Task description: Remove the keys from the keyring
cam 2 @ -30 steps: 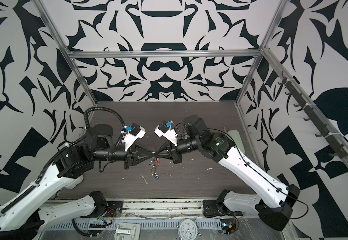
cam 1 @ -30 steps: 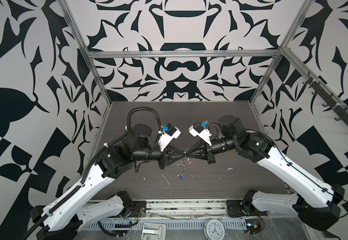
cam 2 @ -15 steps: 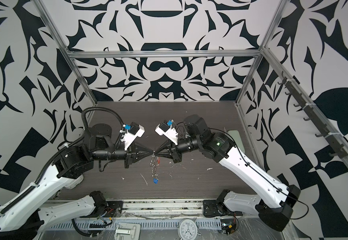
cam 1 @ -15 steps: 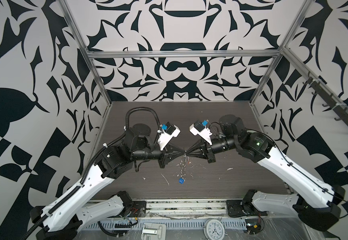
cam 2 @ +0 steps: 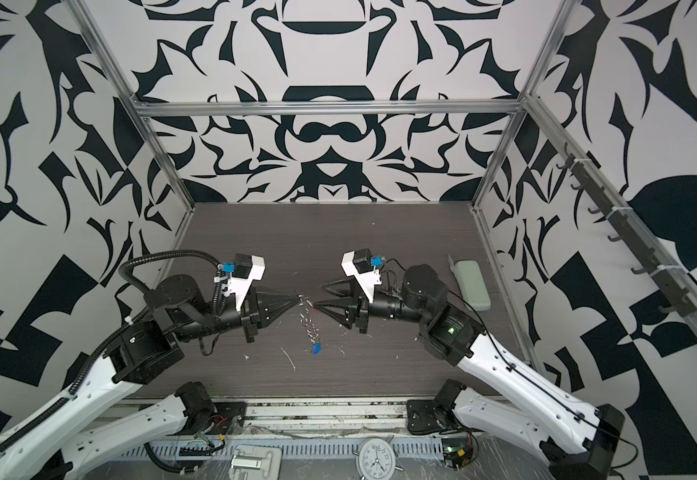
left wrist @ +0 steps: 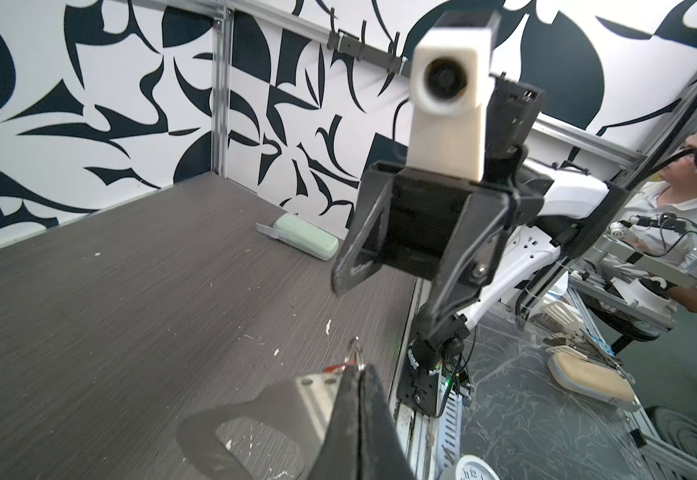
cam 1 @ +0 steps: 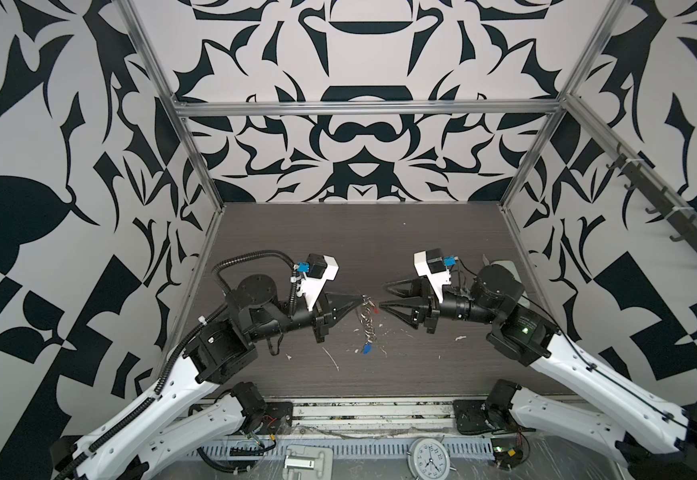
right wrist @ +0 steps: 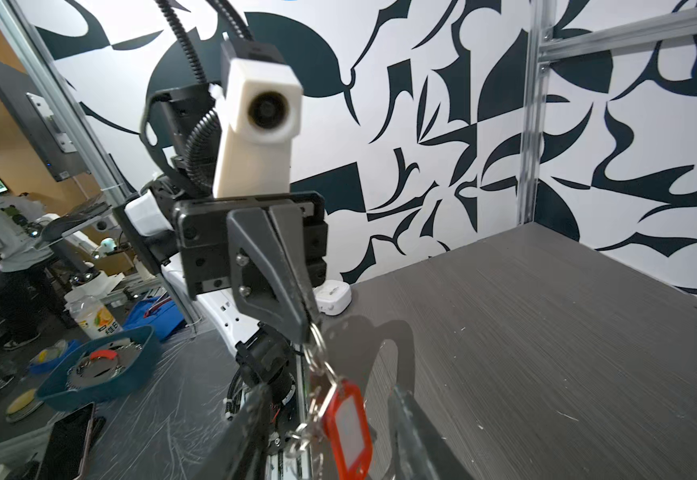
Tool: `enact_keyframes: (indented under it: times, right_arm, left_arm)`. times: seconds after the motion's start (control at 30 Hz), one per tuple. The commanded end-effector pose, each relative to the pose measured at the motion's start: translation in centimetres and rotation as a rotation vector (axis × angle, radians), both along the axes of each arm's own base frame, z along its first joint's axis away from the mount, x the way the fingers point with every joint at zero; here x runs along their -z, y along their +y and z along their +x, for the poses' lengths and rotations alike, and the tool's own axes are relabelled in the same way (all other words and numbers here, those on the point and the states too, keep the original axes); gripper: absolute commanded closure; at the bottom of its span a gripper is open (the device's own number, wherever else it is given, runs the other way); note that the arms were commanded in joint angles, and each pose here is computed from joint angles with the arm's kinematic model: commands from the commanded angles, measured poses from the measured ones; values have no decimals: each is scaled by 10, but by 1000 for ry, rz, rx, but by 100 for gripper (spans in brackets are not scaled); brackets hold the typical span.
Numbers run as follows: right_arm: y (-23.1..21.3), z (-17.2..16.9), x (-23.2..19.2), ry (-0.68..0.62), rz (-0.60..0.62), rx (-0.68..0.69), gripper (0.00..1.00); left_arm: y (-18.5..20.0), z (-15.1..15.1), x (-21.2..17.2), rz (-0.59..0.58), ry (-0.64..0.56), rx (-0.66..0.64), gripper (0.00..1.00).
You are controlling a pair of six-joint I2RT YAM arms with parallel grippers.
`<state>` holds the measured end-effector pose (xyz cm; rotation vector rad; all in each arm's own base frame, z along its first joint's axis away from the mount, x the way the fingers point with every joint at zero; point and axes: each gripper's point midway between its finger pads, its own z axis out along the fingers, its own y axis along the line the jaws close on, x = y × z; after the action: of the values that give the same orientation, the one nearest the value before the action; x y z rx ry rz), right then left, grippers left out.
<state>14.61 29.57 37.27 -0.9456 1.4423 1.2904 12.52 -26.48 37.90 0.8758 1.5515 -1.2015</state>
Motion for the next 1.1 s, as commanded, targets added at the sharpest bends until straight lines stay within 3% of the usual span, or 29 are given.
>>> enact_keyframes:
  times: [0.0, 0.1, 0.3, 0.47, 0.53, 0.63, 0.7, 0.8, 1.07]
  right_arm:
    - [0, -1, -36, -78, 144, 4, 52]
    - [4, -7, -36, -78, 145, -41, 60]
    - [9, -15, -33, -79, 135, -83, 64]
    - [11, -20, -30, -79, 124, -108, 76]
    - [12, -23, -29, -76, 119, -123, 73]
    - [15, -24, -22, -73, 104, -117, 57]
    - [17, -23, -18, -79, 98, -94, 55]
    - [19, -19, -13, -74, 82, -69, 56]
    - [15, -10, -9, -71, 67, -1, 72]
  left_arm:
    - [1, -7, -27, -98, -58, 31, 100]
    - [-2, -8, -25, -92, -43, 45, 100]
    - [-2, -7, -27, -106, -41, 42, 100]
    - [-2, -8, -27, -110, -38, 47, 100]
    - [-1, -5, -28, -115, -39, 29, 100]
    - [2, -4, -31, -140, -48, 8, 100]
    - [2, -4, -32, -145, -50, 10, 100]
    - [1, -5, -32, -143, -47, 20, 100]
    - [3, -6, -32, -141, -45, 19, 100]
